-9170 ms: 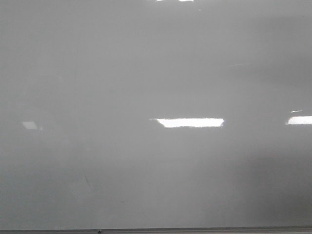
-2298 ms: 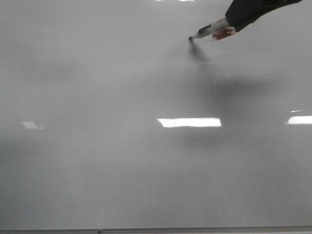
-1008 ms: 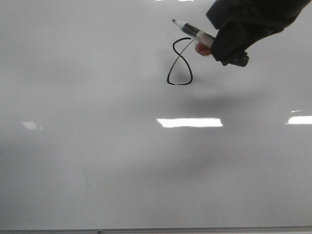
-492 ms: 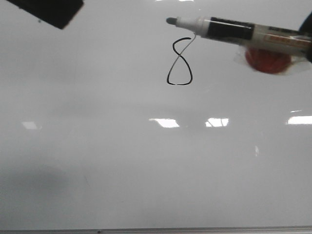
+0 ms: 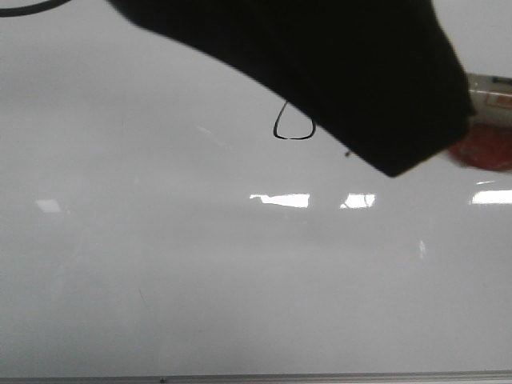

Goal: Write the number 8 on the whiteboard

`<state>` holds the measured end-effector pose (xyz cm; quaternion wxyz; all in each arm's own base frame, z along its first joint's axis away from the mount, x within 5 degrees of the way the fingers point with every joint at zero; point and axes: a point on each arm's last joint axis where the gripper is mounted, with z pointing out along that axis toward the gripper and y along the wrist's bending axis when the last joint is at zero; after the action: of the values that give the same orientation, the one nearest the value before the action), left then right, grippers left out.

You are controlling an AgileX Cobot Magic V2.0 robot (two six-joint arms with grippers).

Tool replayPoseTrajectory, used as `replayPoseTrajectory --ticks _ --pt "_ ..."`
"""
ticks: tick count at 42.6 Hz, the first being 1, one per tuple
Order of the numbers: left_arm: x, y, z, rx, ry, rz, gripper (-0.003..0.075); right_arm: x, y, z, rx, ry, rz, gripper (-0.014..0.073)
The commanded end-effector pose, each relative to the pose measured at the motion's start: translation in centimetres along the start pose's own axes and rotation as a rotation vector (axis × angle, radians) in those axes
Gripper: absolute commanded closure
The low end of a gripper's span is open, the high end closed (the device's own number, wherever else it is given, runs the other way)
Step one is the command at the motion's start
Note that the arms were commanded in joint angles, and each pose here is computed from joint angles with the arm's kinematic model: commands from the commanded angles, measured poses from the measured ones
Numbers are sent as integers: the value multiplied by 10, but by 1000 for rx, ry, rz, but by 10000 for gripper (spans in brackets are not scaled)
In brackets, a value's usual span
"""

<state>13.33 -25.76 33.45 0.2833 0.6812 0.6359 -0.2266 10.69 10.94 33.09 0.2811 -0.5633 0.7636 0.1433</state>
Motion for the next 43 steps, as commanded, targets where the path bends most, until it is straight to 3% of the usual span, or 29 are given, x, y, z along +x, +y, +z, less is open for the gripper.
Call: replayPoseTrajectory --ticks 1,27,31,38,40,43 --pt "-15 2 -9 -36 -90 -6 205 -8 -1 -8 21 -69 -7 663" --pt "-18 2 -6 -27 -119 -37 659 -10 -2 -8 35 -88 -5 648" --pt "-18 2 -6 -27 -119 -37 706 -10 -2 -8 34 -89 -4 515" --pt "-18 2 -6 -23 -116 -39 741 -10 -3 -8 43 -87 -7 138" --pt "-16 3 -7 -23 -107 -49 741 -7 -4 -8 64 -64 -14 71" --pt "-12 9 -10 -43 -78 -107 741 -2 -7 -13 122 -33 10 48"
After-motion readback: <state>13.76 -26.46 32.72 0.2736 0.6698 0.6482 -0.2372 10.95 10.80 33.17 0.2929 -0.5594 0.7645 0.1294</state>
